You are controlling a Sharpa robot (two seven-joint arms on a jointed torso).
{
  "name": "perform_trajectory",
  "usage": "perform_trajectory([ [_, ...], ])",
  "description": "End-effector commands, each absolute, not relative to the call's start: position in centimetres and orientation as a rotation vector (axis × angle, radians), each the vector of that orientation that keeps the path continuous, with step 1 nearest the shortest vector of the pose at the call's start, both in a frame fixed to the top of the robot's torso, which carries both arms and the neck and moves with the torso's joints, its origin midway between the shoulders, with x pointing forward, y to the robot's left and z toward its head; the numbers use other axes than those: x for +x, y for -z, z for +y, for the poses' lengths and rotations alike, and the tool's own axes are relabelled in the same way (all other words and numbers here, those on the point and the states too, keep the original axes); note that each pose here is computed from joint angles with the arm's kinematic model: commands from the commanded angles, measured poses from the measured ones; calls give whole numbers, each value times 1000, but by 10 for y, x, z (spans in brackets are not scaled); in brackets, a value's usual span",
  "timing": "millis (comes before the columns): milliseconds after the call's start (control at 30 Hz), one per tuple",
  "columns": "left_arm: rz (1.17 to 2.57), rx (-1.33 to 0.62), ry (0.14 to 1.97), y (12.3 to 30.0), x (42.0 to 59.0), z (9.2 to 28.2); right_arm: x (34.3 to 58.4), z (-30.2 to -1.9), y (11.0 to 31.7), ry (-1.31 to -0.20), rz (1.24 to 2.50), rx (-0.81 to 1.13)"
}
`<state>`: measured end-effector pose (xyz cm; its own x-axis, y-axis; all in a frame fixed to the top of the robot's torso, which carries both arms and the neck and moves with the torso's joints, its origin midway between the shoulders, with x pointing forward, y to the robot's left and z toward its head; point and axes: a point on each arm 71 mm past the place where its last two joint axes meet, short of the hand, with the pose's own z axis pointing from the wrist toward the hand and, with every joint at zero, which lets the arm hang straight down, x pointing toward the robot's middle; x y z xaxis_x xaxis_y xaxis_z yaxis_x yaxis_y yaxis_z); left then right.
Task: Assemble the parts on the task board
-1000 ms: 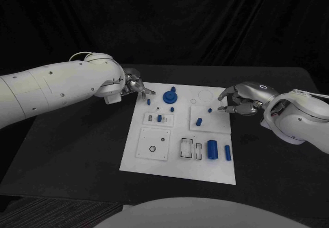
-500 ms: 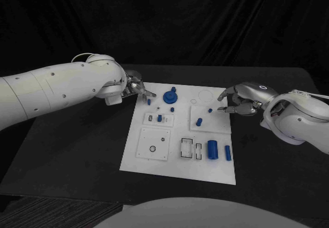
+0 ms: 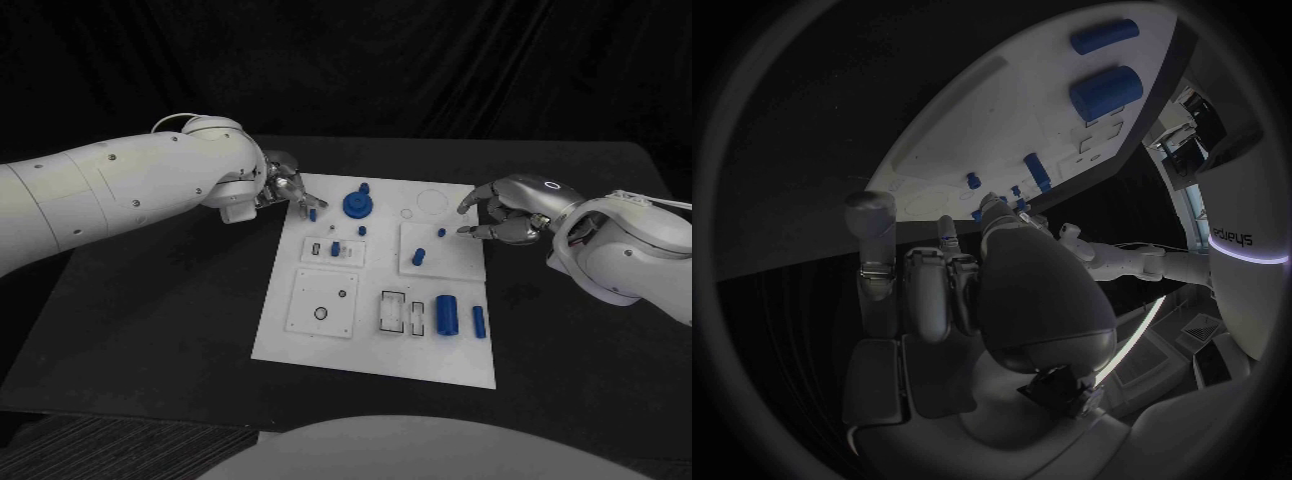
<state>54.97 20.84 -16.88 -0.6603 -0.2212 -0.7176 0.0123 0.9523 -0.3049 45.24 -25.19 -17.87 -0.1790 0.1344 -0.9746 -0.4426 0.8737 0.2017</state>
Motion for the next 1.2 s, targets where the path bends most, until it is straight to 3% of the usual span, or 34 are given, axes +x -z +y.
perform_trajectory([
  [33, 2288, -130, 366, 171, 549, 206, 452, -253, 180, -512, 1680, -232],
  [1200, 2297, -120, 375, 172, 548, 204, 452, -253, 182, -507, 1691, -231],
])
